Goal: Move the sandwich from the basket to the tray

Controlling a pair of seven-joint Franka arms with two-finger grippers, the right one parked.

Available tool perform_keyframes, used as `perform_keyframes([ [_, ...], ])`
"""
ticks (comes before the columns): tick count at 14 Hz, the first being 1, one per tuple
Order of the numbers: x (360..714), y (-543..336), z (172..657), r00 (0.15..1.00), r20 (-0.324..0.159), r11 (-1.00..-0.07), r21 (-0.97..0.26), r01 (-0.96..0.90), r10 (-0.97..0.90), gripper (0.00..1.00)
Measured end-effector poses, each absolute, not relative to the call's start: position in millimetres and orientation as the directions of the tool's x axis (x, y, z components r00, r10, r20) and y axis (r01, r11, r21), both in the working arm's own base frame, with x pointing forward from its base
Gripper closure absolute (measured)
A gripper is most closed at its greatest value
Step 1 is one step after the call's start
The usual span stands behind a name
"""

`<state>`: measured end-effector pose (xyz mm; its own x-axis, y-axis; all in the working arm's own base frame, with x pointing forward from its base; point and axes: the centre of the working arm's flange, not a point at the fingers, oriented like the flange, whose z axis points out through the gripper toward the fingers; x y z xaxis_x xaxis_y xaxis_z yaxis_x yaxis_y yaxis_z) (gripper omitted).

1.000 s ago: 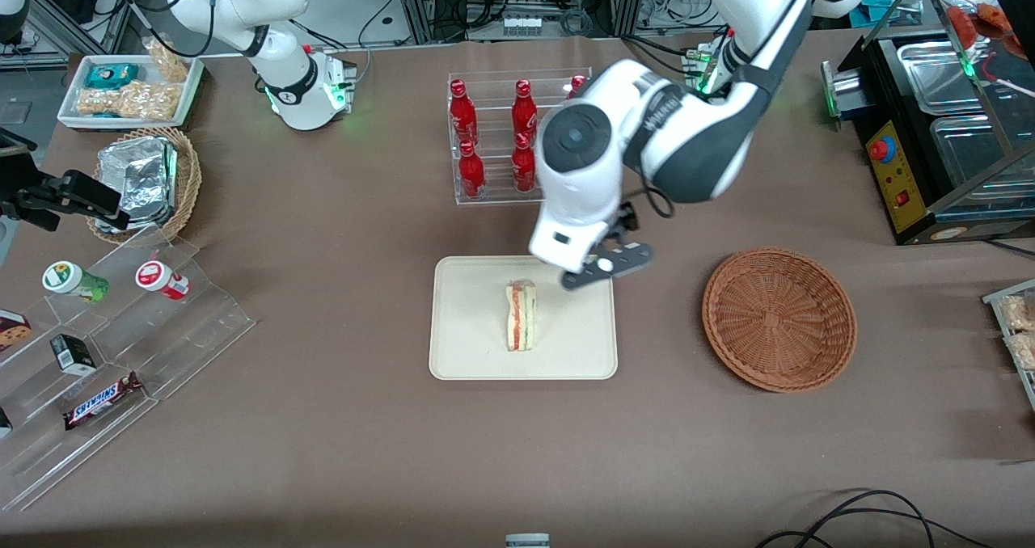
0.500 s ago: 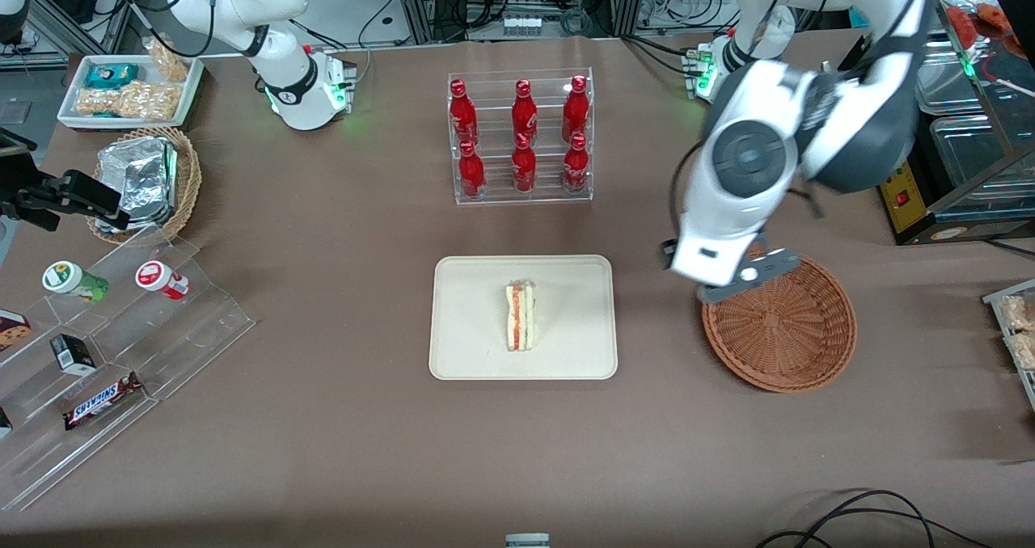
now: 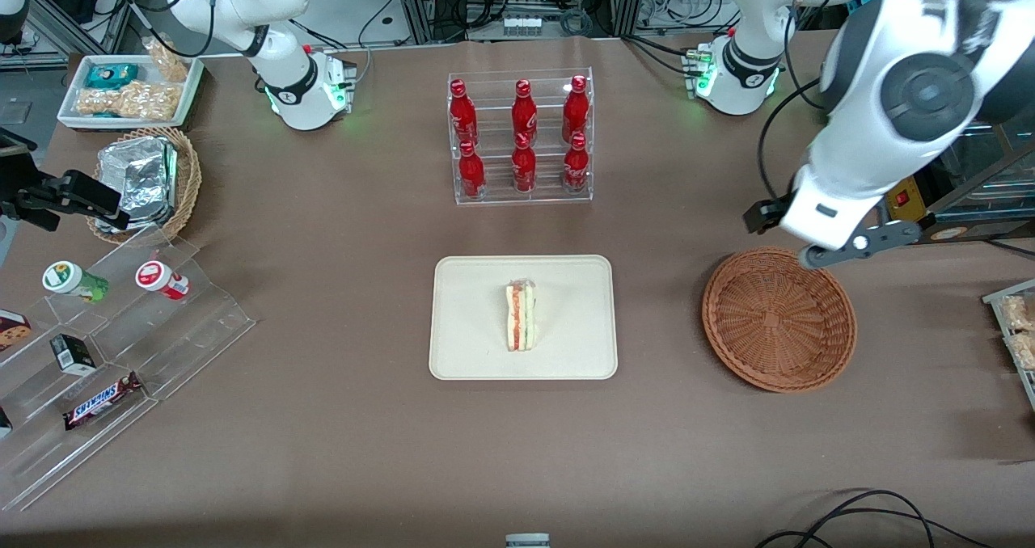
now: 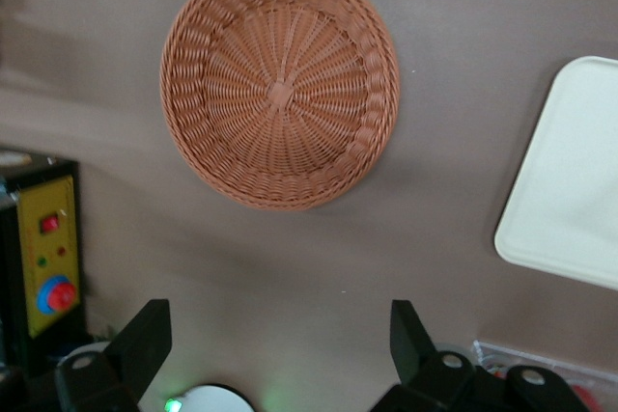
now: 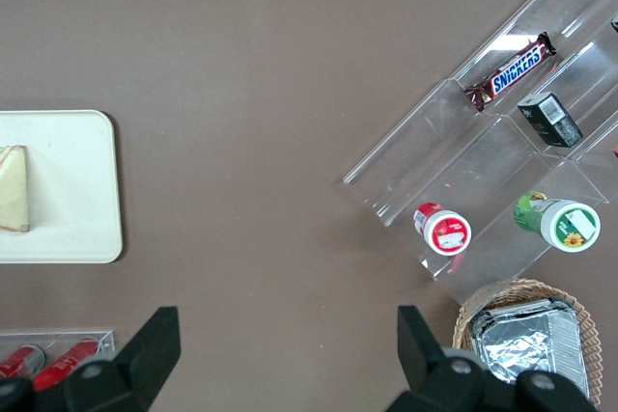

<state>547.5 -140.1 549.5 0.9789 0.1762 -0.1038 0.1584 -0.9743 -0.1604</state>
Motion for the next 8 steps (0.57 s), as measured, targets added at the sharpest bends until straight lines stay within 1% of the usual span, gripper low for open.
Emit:
perform_keyframes([
  [4, 533.7, -101.5, 599.2, 0.996, -0.046, -0.991, -0.112, 0.076, 0.081, 0.0],
  [6, 529.3, -80.9, 613.9, 0.998, -0.034, -0.996, -0.073, 0.057, 0.06, 0.0],
  [8, 529.8, -56.1, 618.6, 0.997, -0.034, -0.997, -0.035, 0.073, 0.074, 0.0],
])
